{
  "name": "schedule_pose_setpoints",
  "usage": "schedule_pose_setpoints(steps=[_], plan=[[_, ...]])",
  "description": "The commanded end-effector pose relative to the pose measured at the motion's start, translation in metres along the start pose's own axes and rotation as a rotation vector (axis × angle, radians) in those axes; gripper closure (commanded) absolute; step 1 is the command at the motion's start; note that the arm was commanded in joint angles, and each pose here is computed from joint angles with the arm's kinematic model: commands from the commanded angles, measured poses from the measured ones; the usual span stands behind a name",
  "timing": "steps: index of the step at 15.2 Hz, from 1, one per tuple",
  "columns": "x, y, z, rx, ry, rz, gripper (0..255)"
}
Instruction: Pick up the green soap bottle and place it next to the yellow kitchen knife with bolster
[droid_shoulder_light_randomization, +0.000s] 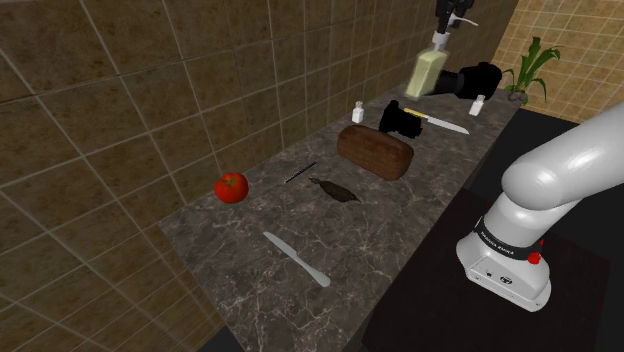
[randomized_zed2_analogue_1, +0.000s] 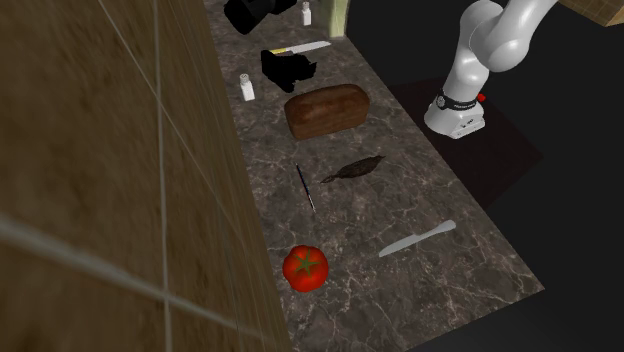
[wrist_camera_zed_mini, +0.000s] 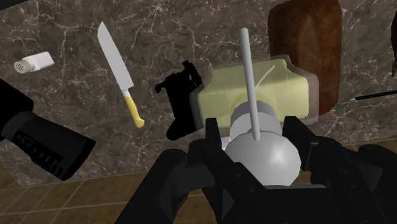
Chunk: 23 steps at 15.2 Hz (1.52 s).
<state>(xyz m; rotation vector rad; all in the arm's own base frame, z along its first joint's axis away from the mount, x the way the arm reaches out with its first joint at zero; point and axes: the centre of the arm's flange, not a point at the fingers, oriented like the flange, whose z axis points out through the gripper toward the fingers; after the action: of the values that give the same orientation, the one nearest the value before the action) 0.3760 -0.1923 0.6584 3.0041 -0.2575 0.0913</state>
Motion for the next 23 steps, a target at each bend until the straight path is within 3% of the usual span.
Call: schedule_pose_setpoints(steps=[1,16,23], plan=[[-0.01,0.021,-0.006,0.0,0.0,-0.002,255],[-0.088,0.199,-0.046,0.0,0.0,-0.002,255],[-0.09,0.195,-0.009,0.0,0.0,-0.002,255]])
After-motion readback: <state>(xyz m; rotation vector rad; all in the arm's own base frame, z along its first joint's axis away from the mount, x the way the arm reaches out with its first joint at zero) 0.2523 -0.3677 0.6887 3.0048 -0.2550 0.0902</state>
